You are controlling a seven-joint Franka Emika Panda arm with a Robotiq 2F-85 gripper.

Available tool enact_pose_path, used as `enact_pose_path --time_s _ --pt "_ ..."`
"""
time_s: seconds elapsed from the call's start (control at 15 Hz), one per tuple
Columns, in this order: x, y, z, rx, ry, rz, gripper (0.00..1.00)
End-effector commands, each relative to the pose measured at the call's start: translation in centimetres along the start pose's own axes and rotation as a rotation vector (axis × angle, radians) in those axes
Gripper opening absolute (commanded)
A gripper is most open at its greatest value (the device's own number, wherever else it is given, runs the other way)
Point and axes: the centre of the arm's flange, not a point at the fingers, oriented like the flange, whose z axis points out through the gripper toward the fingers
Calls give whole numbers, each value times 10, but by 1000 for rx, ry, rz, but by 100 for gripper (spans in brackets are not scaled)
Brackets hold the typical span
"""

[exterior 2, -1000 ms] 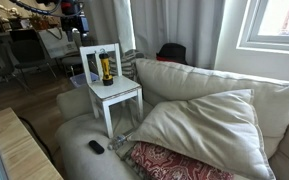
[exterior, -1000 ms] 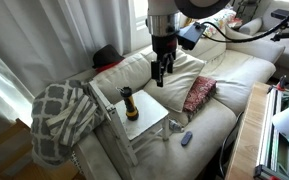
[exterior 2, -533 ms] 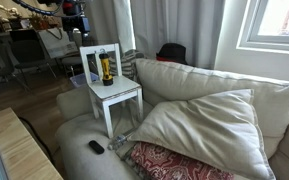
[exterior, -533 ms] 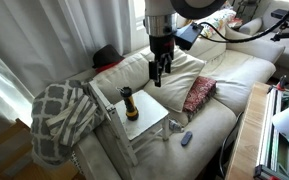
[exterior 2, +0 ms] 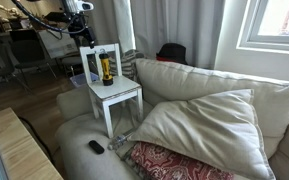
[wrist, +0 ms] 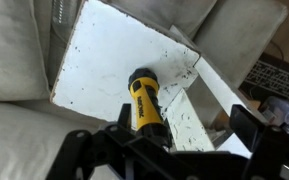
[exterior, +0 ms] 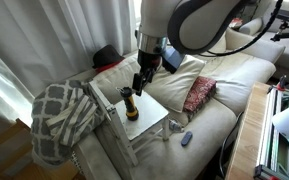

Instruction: Put the flashlight on it's side then put the bottle onto the chair

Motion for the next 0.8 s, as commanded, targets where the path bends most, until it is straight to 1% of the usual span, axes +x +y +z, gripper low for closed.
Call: enact_pose_path --time_s 0.0,0.13,0.4,0.53,0.73 --pt "-3 -2 43 7 80 -21 100" --pt "-5 0 57 13 110 -36 100" --pt "-3 5 84 -9 143 -55 100" --pt "-1 12 95 -26 159 -49 100" --pt "4 15 112 -24 184 -37 100"
